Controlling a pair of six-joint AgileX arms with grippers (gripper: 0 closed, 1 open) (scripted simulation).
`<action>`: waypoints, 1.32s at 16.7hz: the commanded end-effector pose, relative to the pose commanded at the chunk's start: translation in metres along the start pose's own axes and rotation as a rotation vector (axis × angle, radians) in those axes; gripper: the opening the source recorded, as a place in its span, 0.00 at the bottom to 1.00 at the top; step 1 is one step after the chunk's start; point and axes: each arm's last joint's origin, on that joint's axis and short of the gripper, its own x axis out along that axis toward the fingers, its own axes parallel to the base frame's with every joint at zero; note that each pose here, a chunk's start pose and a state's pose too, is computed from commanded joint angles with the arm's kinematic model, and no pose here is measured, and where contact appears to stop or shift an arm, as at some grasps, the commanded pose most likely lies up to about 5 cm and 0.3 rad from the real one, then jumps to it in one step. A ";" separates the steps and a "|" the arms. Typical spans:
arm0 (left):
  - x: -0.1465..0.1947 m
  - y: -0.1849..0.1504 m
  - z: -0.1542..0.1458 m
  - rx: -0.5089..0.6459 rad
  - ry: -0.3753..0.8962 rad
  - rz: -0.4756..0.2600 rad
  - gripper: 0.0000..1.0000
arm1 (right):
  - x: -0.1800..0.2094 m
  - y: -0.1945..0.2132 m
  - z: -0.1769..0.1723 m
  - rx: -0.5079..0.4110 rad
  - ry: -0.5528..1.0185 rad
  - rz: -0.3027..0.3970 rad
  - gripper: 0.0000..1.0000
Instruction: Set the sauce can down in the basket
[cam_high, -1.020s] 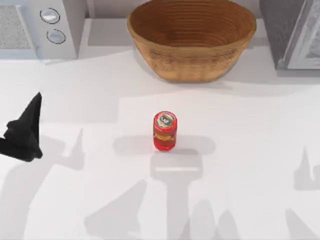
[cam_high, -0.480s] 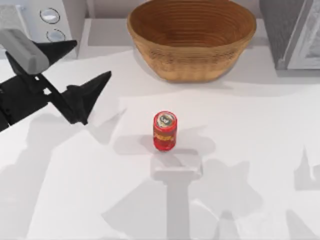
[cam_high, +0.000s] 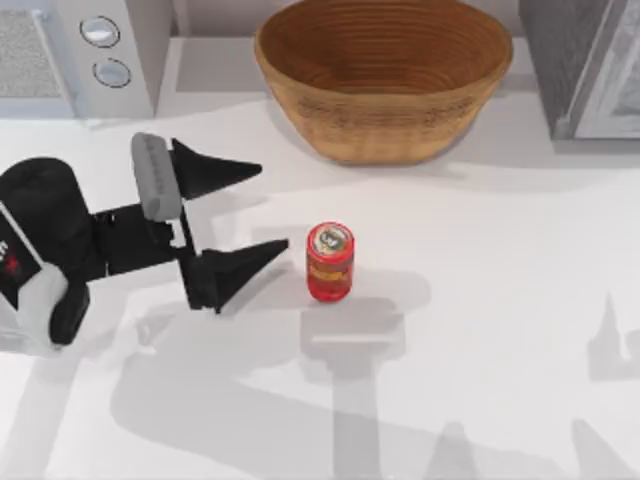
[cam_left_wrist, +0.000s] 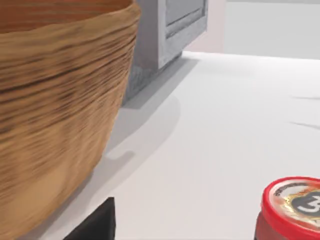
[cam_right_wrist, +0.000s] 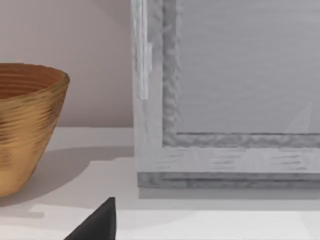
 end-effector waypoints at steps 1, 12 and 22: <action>0.003 0.001 -0.014 0.001 -0.001 -0.038 1.00 | 0.000 0.000 0.000 0.000 0.000 0.000 1.00; 0.007 -0.003 -0.062 0.001 -0.001 -0.152 1.00 | 0.000 0.000 0.000 0.000 0.000 0.000 1.00; 0.070 -0.012 -0.061 0.005 -0.003 -0.159 1.00 | 0.000 0.000 0.000 0.000 0.000 0.000 1.00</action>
